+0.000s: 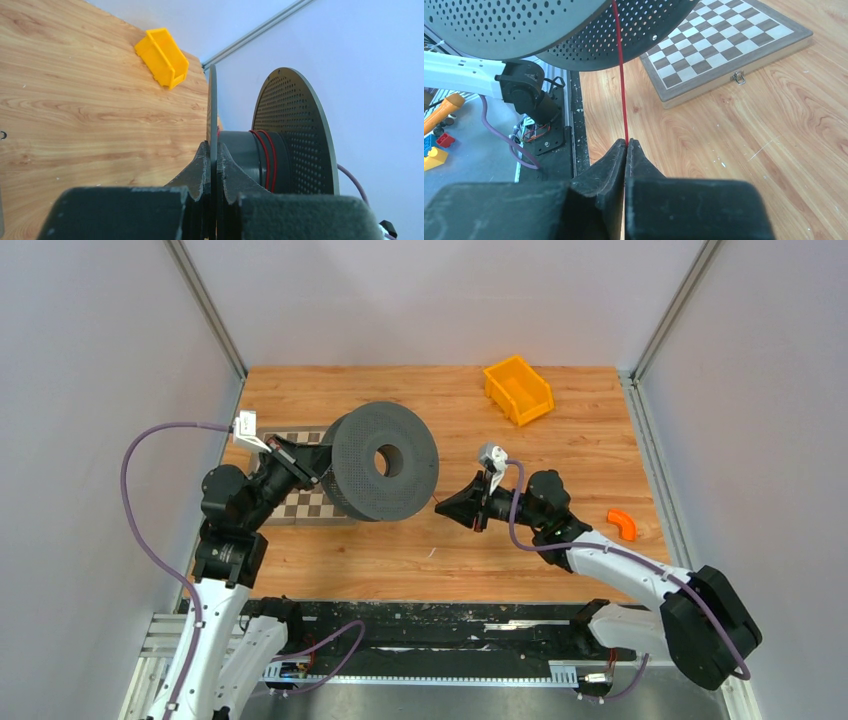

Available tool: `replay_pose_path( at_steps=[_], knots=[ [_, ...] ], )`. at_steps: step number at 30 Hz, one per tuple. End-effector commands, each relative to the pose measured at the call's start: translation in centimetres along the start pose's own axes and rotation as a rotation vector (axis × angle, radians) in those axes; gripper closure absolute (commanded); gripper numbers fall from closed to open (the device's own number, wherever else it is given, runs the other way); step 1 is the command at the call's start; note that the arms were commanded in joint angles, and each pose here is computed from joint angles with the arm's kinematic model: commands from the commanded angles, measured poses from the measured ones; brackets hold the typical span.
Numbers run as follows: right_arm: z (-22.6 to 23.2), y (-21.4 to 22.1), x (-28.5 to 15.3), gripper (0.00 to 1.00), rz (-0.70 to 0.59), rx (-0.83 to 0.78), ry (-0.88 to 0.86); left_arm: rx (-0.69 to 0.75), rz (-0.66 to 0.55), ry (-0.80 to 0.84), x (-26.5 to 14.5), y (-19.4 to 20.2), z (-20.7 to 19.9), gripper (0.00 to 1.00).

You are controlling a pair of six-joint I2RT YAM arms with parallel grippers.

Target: Wrap the cables

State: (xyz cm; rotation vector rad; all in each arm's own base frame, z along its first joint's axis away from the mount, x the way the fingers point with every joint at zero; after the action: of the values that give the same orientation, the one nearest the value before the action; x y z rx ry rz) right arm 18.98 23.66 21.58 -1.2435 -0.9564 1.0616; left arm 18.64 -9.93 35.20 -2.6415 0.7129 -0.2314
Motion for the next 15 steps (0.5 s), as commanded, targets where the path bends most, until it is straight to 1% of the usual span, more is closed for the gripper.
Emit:
replay_pose_path(
  at_steps=[1,5,9,11,14,15],
  knots=[
    [0.1,-0.1,0.3,0.95,-0.017,-0.01,-0.011,0.01,-0.089,0.119,-0.1,-1.4,-2.7,1.0],
    [0.4,0.1,0.5,0.93,-0.011,-0.019,-0.03,0.003,-0.09,0.123,-0.1,-1.4,-2.7,1.0],
    [0.4,-0.5,0.7,0.99,-0.017,0.015,-0.009,-0.004,-0.092,0.119,0.0,-1.4,-2.6,1.0],
    [0.2,-1.3,1.0,1.0,-0.015,0.108,0.044,-0.016,-0.105,0.108,0.1,-1.5,-2.2,1.0],
    [-0.6,-2.9,1.6,1.0,-0.034,0.343,0.186,-0.083,-0.151,0.086,0.3,-1.5,-1.0,1.0],
    [-0.7,-3.2,1.8,0.99,-0.051,0.399,0.223,-0.102,-0.161,0.083,0.3,-1.5,-0.8,1.0]
  ],
)
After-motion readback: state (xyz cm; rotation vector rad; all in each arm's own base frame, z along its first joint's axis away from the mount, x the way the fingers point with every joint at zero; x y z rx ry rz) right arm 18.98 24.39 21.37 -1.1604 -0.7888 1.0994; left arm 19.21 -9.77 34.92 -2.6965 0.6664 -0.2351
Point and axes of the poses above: each gripper's point midway between its finger pads, its own x axis out along the fingers, its own z axis along the line the jaws close on, y = z × x, the point moved 7 cm from there along -x, back along the fingers, and after that the axes turned 13 degrees about -x, right-handed, at the moved point
